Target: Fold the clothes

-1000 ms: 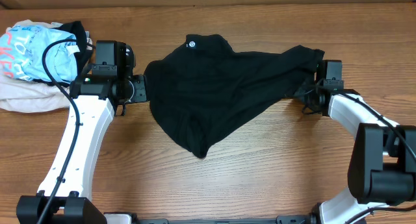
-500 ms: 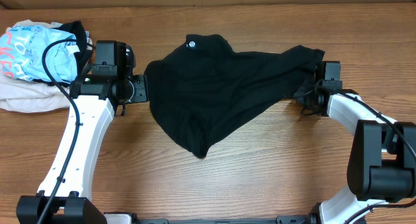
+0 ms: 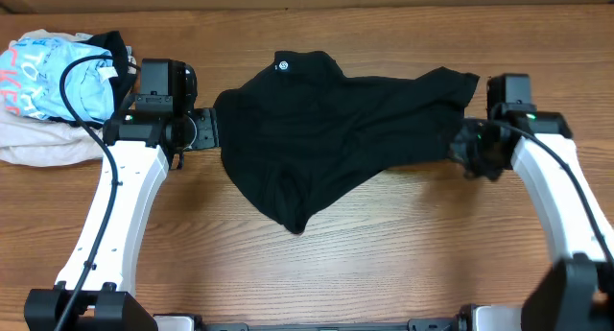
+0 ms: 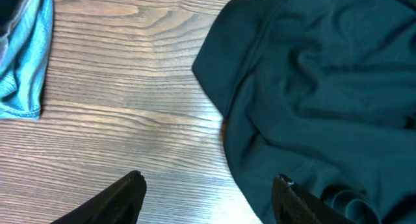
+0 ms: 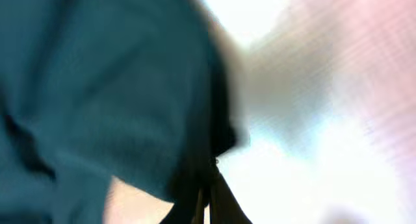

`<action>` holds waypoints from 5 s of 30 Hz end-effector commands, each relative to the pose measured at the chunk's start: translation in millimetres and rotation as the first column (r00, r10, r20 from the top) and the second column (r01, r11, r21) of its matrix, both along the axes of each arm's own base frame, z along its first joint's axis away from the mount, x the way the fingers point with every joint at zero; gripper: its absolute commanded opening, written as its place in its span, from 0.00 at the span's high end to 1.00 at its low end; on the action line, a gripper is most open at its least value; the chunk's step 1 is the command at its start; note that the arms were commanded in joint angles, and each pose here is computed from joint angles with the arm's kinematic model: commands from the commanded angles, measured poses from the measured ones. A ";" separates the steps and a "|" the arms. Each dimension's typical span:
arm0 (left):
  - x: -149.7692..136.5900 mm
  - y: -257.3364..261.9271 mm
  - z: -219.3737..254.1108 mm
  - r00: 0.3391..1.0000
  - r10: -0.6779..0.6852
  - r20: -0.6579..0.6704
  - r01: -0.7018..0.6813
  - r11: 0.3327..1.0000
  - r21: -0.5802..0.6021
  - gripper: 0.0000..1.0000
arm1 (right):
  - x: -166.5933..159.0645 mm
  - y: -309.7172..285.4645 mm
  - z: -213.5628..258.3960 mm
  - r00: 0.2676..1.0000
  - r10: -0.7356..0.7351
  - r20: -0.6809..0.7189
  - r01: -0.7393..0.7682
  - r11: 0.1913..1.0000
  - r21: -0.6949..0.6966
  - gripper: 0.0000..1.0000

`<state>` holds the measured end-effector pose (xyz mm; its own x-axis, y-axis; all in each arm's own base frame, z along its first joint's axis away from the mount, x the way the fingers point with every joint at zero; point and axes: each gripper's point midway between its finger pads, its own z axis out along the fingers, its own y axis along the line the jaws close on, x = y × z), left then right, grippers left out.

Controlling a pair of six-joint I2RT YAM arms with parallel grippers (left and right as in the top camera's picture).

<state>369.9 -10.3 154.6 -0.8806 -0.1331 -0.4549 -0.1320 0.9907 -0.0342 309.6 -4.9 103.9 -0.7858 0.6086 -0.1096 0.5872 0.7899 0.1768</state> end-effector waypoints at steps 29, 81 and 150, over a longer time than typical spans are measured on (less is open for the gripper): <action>-40.6 -82.1 -37.6 0.944 -0.319 -0.082 0.287 0.918 -0.273 0.36 | -165.3 21.9 62.5 0.979 -0.143 -0.143 0.155 0.984 0.083 0.96; -53.6 -137.0 -105.0 0.879 -0.390 -0.275 0.352 0.919 -0.178 0.96 | -129.5 15.2 65.4 0.991 -0.137 0.005 0.136 0.988 0.068 0.96; -104.9 20.5 106.8 0.974 0.221 -0.055 -0.219 0.975 0.047 0.96 | -163.4 11.5 67.3 0.990 -0.117 -0.079 0.120 0.993 0.024 0.96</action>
